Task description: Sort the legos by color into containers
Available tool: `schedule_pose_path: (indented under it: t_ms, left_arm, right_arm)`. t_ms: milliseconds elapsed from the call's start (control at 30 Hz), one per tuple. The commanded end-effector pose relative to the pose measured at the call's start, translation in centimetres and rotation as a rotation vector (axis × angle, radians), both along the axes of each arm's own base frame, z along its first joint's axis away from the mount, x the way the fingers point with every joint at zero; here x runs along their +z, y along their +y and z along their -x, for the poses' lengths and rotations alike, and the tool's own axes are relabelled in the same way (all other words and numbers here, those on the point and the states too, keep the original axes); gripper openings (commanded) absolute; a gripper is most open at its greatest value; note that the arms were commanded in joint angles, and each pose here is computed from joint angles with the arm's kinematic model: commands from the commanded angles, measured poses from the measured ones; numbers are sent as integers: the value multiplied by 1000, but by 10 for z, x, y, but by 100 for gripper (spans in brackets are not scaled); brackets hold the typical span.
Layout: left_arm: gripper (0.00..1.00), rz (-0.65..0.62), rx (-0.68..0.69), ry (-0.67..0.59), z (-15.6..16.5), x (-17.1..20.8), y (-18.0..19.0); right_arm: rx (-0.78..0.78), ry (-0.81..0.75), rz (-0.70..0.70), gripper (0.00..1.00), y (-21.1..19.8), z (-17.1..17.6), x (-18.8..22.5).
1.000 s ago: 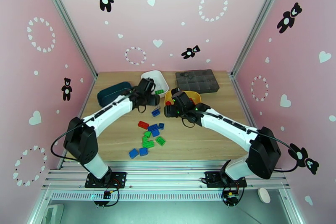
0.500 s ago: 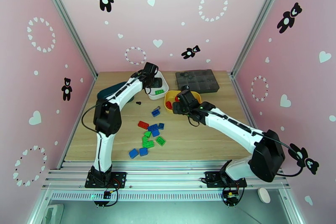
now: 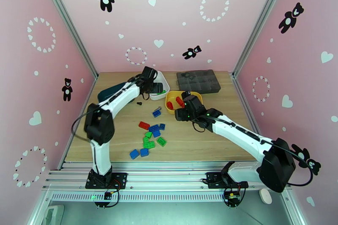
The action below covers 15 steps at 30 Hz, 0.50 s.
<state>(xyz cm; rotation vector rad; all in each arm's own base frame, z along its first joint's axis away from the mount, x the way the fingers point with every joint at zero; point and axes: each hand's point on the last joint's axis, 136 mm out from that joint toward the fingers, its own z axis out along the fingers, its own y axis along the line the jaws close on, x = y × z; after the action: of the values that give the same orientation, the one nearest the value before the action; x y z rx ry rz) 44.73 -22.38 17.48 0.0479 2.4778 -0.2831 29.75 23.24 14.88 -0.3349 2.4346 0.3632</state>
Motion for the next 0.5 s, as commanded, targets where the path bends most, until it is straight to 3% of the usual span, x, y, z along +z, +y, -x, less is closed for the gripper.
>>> schedule_pose_path:
  t_ms: [0,300,467]
  left_arm:
    - [88,47,55,-10,29,1,12]
    - [96,102,198,91,121,-50,71]
    - [98,142,282,117,150,-60,103]
  right_arm:
    - [127,35,19,69,27,14,-17]
    - [341,93,122,76,76,61,-60]
    - [426,126,172,76,93,88,-82]
